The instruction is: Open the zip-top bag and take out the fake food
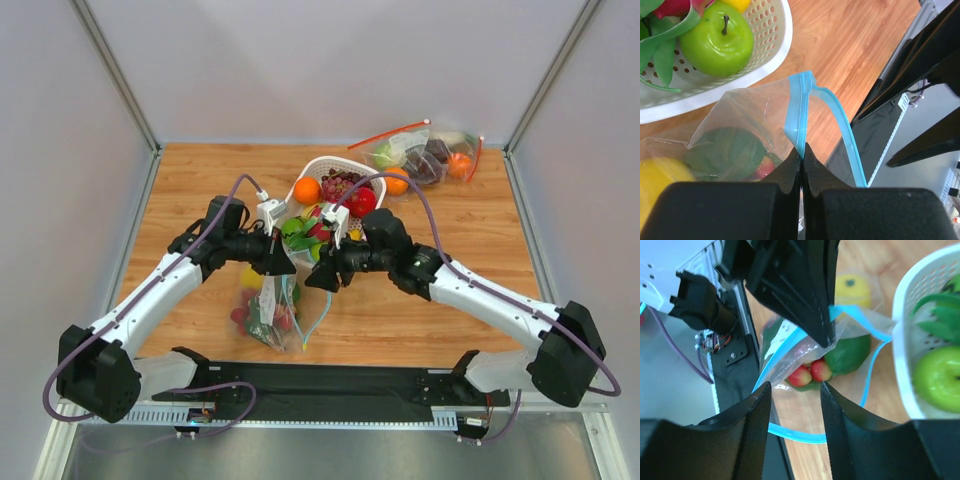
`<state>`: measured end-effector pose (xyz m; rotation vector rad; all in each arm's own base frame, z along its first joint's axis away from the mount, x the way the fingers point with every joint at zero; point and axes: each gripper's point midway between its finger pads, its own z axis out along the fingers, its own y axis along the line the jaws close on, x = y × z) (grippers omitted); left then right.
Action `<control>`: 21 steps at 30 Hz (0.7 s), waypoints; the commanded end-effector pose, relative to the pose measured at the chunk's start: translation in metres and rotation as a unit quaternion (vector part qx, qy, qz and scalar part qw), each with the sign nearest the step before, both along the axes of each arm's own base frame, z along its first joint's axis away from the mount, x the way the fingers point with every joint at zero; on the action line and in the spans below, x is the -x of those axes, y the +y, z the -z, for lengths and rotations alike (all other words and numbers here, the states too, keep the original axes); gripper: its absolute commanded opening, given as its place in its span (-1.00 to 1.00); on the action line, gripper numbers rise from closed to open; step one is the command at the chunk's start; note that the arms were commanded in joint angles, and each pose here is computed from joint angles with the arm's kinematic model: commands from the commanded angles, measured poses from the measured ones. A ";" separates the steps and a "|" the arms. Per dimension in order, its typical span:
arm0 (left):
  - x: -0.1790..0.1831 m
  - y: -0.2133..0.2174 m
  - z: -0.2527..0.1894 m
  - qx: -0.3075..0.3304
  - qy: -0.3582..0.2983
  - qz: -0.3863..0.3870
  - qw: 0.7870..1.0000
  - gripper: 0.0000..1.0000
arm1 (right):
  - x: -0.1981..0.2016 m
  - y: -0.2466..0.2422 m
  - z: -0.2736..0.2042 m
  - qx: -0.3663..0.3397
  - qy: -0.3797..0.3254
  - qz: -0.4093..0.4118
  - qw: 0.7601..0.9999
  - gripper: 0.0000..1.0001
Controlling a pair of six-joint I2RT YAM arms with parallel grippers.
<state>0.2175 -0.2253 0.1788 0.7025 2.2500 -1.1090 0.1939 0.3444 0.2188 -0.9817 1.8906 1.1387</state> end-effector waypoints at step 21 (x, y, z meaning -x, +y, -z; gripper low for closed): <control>0.017 -0.015 -0.048 0.100 -0.078 0.061 0.990 -0.90 | -0.011 0.033 0.103 0.015 0.079 0.091 0.993 -0.15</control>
